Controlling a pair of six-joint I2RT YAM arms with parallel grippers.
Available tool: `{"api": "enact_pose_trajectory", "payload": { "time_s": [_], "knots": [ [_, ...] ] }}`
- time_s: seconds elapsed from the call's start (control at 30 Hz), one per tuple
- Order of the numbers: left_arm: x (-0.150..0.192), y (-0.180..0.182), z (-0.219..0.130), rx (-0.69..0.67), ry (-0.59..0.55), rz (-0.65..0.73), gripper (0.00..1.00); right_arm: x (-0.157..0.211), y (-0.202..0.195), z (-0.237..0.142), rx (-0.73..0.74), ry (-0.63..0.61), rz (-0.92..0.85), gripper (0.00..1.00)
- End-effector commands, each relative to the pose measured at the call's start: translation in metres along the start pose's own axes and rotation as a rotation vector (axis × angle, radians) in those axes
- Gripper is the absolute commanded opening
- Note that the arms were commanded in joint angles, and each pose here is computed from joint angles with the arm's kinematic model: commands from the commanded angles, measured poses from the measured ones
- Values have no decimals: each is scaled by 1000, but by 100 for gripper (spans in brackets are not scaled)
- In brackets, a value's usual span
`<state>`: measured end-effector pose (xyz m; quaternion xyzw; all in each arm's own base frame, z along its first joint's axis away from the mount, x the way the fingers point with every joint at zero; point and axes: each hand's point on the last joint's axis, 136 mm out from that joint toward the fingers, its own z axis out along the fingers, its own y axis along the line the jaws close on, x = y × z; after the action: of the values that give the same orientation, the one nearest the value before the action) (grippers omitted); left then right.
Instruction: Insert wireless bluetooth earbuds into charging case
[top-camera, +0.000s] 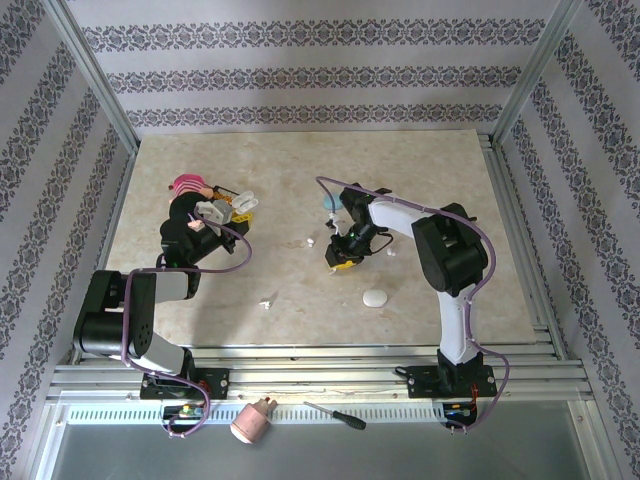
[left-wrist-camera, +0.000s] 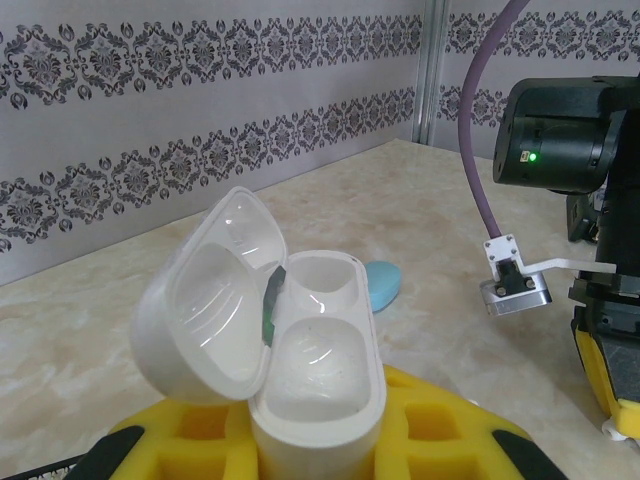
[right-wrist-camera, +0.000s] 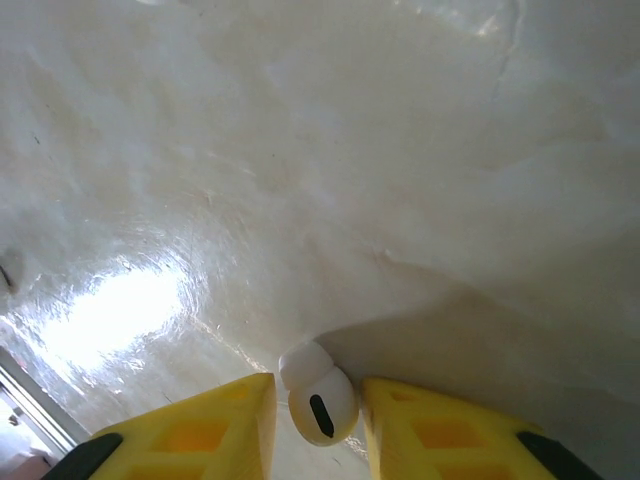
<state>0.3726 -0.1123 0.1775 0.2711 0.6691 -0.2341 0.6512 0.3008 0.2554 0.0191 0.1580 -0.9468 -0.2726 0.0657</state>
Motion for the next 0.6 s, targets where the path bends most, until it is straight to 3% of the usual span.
{"api": "enact_pose_trajectory", "payload": {
  "time_s": [0.0,0.27,0.57],
  "knots": [
    [-5,0,-4,8,-21,22,4,-3,2,3,-22,-25,4,28],
    [-6,0,-3,14,-22,22,4,-5,-2,0,9,-43,-5,22],
    [-7,-7,2,59,-26,13,4,-16,-2,-40,179,-199,-160,19]
  ]
}}
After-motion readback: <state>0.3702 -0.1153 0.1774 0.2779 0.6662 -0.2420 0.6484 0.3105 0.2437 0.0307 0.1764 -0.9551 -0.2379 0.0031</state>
